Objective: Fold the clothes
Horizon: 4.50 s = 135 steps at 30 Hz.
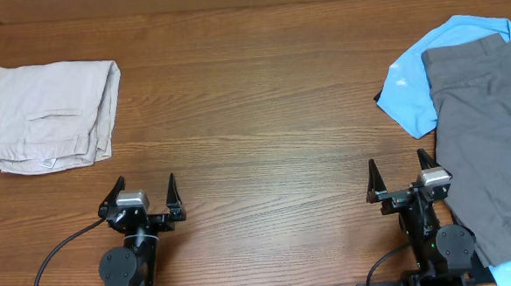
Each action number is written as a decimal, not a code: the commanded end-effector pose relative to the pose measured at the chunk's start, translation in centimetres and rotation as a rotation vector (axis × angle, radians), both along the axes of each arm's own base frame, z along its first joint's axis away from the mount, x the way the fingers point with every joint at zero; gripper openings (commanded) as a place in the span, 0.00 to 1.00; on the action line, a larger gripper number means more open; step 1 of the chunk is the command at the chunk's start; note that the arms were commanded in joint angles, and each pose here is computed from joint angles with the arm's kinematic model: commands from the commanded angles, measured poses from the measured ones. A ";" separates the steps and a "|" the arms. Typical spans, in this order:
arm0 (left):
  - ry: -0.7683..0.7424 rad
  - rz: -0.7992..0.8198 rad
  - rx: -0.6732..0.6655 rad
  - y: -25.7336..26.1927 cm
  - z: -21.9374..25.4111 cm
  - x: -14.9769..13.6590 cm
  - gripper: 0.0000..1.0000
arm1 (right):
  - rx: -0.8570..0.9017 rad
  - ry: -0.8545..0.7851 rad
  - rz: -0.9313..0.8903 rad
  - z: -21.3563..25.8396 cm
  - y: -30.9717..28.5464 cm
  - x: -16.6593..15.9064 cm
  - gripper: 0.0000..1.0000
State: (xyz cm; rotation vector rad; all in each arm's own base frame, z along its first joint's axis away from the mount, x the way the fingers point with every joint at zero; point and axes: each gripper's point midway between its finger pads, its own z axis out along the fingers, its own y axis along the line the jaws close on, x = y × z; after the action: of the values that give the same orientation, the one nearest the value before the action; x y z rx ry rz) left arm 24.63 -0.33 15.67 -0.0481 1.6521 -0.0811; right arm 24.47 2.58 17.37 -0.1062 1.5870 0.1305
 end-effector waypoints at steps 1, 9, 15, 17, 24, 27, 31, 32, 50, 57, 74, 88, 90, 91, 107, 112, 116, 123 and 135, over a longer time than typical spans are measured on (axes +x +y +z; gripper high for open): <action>-0.006 0.020 -0.017 0.4 0.0 0.0 1.00 | 0.004 -0.004 -0.008 -0.2 -0.2 0.0 1.00; -0.006 0.020 -0.017 0.4 0.0 0.0 1.00 | 0.004 -0.004 -0.008 -0.2 -0.2 0.0 1.00; -0.006 0.020 -0.017 0.4 0.0 0.0 1.00 | 0.004 -0.004 -0.008 -0.2 -0.2 0.0 1.00; -0.006 0.020 -0.017 0.4 0.0 0.0 1.00 | 0.004 -0.004 -0.008 -0.2 -0.2 0.0 1.00; -0.006 0.020 -0.017 0.4 0.0 0.0 1.00 | 0.004 -0.004 -0.008 -0.2 -0.2 0.0 1.00; -0.006 0.020 -0.017 0.4 0.0 0.0 1.00 | 0.004 -0.004 -0.008 -0.2 -0.2 0.0 1.00; -0.006 0.020 -0.017 0.4 0.0 0.0 1.00 | 0.004 -0.004 -0.008 -0.2 -0.2 0.0 1.00; -0.006 0.020 -0.017 0.4 0.0 0.0 1.00 | 0.004 -0.004 -0.008 -0.2 -0.2 0.0 1.00; -0.006 0.020 -0.017 0.4 0.0 0.0 1.00 | 0.004 -0.004 -0.008 -0.2 -0.2 0.0 1.00; -0.006 0.020 -0.017 0.4 0.0 0.0 1.00 | 0.003 -0.006 -0.031 -0.1 -0.5 0.1 1.00; -0.006 0.020 -0.017 0.4 0.0 0.0 1.00 | 0.002 -0.009 -0.149 -0.1 -2.6 0.2 1.00; -0.006 0.020 -0.017 0.4 0.0 0.0 1.00 | 0.180 -0.179 0.096 9.8 1.3 -2.5 1.00; -0.006 0.020 -0.017 0.4 0.0 0.0 1.00 | 0.179 -0.218 0.089 13.5 1.1 -4.1 1.00; -0.006 0.020 -0.017 0.4 0.0 0.0 1.00 | 0.180 -0.231 0.079 15.1 1.0 -4.8 1.00; -0.006 0.020 -0.017 0.4 0.0 0.0 1.00 | 0.176 0.030 -0.080 27.7 -1.3 -5.0 1.00; -0.006 0.020 -0.017 0.4 0.0 0.0 1.00 | 0.084 0.266 -0.155 25.8 -2.4 -0.3 1.00; -0.006 0.020 -0.017 0.4 0.0 0.0 1.00 | 0.039 0.500 -0.249 22.8 -3.9 5.3 1.00; -0.006 0.020 -0.017 0.4 0.0 0.0 1.00 | -0.028 0.693 -0.362 17.9 -5.9 14.8 1.00; -0.006 0.020 -0.017 0.4 0.0 0.0 1.00 | -0.079 1.019 -0.478 4.6 -10.9 20.0 0.83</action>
State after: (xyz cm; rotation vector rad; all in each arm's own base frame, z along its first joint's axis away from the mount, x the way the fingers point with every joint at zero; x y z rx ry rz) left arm 24.63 -0.28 15.64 -0.0505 1.6528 -0.0786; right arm 43.59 -5.67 22.92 0.2794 2.5762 -0.2448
